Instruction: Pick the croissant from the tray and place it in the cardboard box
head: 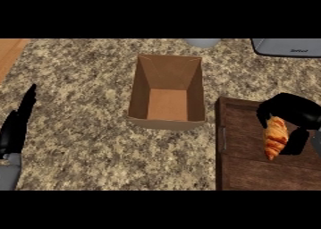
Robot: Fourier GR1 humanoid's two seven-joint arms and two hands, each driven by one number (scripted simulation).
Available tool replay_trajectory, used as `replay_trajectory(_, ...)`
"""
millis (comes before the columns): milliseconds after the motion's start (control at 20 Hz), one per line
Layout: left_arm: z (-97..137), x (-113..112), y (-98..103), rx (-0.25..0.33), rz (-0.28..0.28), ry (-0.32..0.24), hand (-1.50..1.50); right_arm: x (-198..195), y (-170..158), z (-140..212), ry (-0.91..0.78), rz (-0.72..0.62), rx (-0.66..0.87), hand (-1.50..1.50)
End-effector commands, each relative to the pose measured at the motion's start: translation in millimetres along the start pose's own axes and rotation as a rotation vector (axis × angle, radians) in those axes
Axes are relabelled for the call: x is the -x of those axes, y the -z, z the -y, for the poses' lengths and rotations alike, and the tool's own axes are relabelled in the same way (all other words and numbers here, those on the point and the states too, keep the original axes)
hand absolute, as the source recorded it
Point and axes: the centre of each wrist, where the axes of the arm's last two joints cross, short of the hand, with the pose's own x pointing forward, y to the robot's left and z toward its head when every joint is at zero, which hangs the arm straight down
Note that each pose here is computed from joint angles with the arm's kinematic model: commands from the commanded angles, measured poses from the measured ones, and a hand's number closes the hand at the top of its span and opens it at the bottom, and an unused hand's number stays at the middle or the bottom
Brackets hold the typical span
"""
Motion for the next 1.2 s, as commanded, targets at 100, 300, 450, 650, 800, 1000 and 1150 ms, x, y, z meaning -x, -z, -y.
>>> replay_trajectory(100, -7.8, -8.5, 11.0, 0.007, 0.032, 0.011, 0.00, 14.8, 32.4, 51.8, -0.091, 0.099, 0.252, 1.50)
replay_trajectory(300, 6.3, -1.7, 6.2, -0.003, 0.014, 0.005, 0.00, 31.3, 31.6, 77.3, -0.111, 0.133, 0.374, 1.50)
replay_trajectory(450, -11.1, 1.8, 7.2, 0.004, 0.000, 0.001, 0.00, 33.8, 24.9, 103.7, -0.090, 0.219, 0.544, 1.50)
replay_trajectory(650, 5.9, 1.5, -0.8, -0.001, -0.012, 0.006, 0.00, 24.8, 37.1, 128.6, -0.070, 0.398, 0.611, 1.50)
replay_trajectory(800, -11.3, -7.8, 9.2, -0.018, -0.035, 0.004, 0.00, 4.4, 54.8, 152.2, -0.058, 0.469, 0.605, 1.50)
replay_trajectory(1000, -10.4, 6.5, 5.5, -0.024, -0.010, 0.008, 0.00, -17.1, 78.5, 162.4, 0.038, 0.543, 0.527, 1.50)
replay_trajectory(1150, -10.9, 2.5, 0.9, -0.011, -0.031, -0.012, 0.00, -41.2, 102.7, 162.4, 0.130, 0.573, 0.490, 1.50)
